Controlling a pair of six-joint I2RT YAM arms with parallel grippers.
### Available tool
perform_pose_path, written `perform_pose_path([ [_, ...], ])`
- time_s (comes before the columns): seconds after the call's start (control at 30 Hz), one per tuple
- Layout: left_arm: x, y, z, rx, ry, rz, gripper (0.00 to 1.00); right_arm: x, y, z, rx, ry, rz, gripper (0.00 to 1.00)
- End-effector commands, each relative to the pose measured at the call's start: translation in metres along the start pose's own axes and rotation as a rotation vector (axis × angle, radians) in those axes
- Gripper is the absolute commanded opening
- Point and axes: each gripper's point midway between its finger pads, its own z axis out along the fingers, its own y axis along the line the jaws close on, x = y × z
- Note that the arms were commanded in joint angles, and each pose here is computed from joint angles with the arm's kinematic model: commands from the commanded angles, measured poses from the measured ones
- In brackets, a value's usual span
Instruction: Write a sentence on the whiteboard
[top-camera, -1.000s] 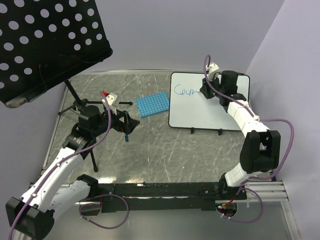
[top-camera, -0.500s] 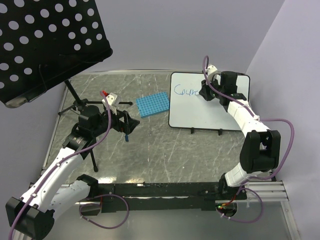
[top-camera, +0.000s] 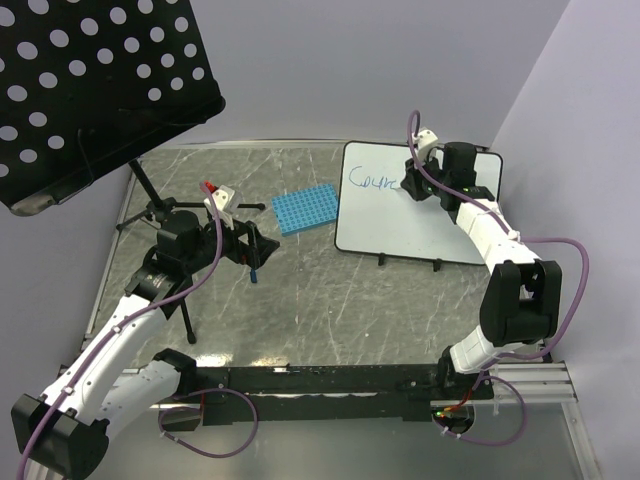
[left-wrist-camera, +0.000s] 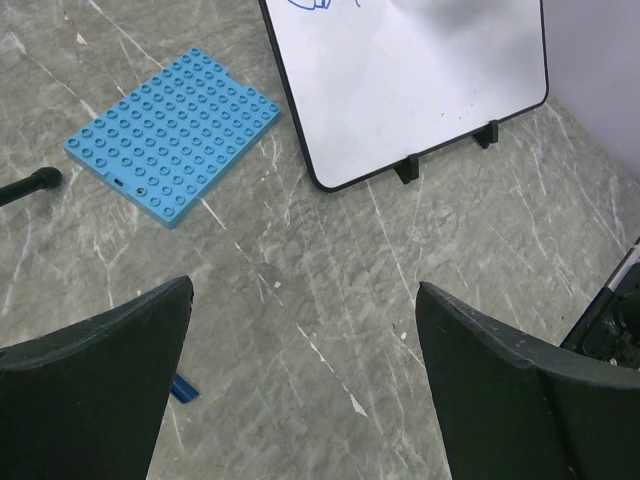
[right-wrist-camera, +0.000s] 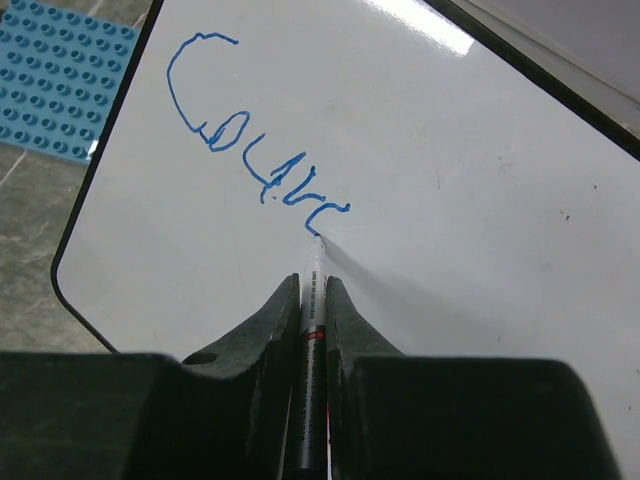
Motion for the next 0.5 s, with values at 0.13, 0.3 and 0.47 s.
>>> perform_pose_path([
  [0.13, -0.0078, -0.0029, -0.0025, 0.013, -0.029, 0.015, 0.97, -0.0351, -0.0243, -0.0088, 0.096, -0.093, -0.020, 0.00],
  [0.3, -0.0080, -0.0034, -0.0023, 0.016, -0.028, 0.015, 0.97, -0.0386, -0.0261, -0.0088, 0.109, -0.107, -0.019, 0.00],
  [0.47, -0.0069, -0.0030, -0.0019, 0.015, -0.025, 0.016, 0.97, -0.0395, -0.0281, -0.0075, 0.117, -0.112, -0.017, 0.00],
])
